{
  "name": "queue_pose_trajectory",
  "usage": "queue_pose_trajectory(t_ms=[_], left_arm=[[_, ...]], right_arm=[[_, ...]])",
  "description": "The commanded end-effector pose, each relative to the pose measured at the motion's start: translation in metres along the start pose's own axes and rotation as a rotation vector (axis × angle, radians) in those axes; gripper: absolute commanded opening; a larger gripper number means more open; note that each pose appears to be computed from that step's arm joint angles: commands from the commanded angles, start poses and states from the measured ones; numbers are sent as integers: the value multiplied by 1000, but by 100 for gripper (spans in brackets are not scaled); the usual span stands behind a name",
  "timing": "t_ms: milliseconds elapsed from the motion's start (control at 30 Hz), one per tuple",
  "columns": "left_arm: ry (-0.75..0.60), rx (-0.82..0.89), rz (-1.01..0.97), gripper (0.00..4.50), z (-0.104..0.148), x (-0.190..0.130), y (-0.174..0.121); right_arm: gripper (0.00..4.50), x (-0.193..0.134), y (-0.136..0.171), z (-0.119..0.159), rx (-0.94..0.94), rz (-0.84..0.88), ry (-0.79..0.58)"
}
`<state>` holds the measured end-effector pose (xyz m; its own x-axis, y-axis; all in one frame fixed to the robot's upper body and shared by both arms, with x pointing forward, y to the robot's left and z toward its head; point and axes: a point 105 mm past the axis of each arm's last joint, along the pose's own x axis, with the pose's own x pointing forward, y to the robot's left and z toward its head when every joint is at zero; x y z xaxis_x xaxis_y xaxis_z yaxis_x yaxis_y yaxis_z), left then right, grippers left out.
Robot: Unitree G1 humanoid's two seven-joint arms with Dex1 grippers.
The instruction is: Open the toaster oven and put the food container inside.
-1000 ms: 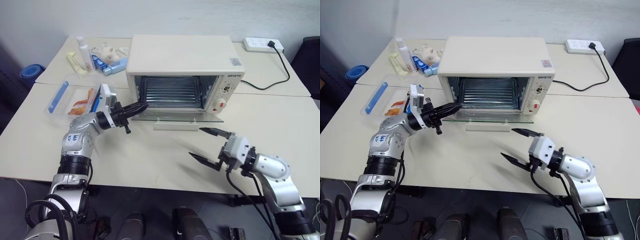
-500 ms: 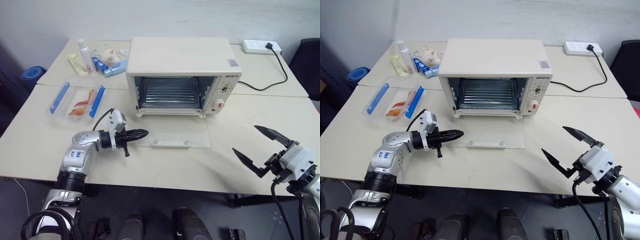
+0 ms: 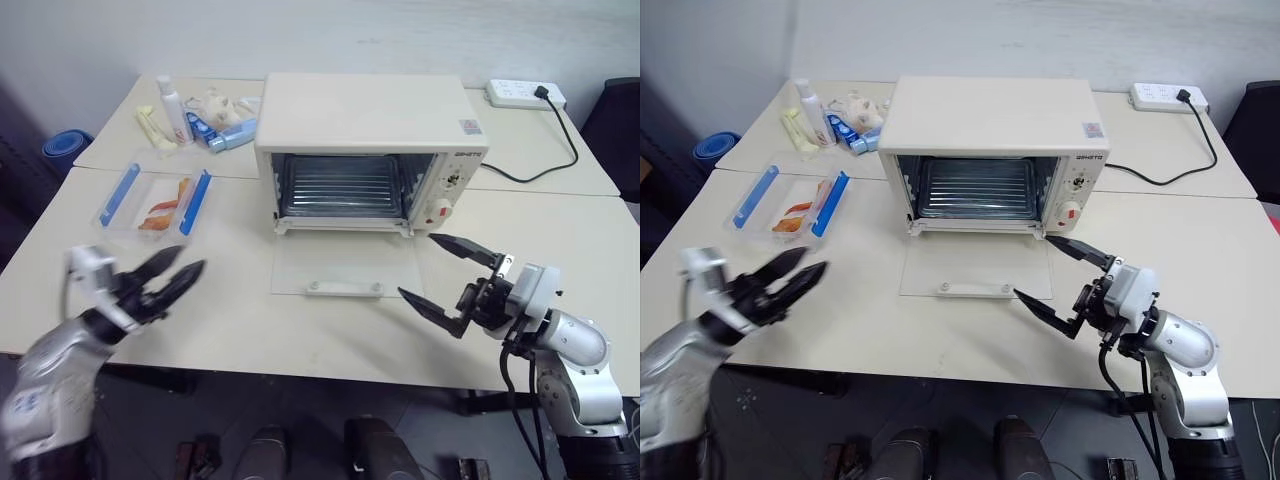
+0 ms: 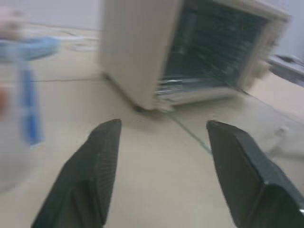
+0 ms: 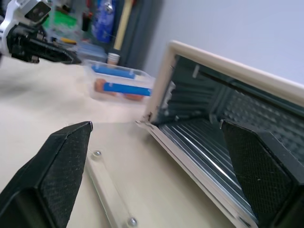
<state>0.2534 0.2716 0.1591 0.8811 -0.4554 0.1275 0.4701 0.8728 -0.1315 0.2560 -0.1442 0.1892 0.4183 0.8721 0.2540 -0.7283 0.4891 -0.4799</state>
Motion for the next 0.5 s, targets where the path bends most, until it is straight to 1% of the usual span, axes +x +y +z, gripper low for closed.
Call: queue_pose_trajectory(t_ms=[33,67,100,133,200,300,333,433,467,500], left_arm=[[8,-70,265,424,1,-47,29],[31,-113,376,447,-5,-61,41],[33,-181,439,447,-10,-70,46],[60,-208,504,447,-14,-76,50],[13,-240,527,447,-8,-75,49],[-48,-272,513,447,10,-59,45],[-58,-286,497,447,18,-48,44],[-29,-366,545,447,32,-20,53],[-20,-392,571,447,34,-16,57],[21,-429,627,447,29,-14,63]], right_arm=[[450,11,6,8,-12,72,-68],[450,15,8,8,0,90,-76],[450,17,9,7,10,105,-84],[450,21,11,7,11,123,-91],[450,25,15,8,0,163,-101],[450,28,15,8,4,183,-108],[450,28,14,7,8,187,-106],[450,28,12,5,14,202,-90],[450,28,12,4,14,205,-88],[450,27,12,4,14,208,-85]])
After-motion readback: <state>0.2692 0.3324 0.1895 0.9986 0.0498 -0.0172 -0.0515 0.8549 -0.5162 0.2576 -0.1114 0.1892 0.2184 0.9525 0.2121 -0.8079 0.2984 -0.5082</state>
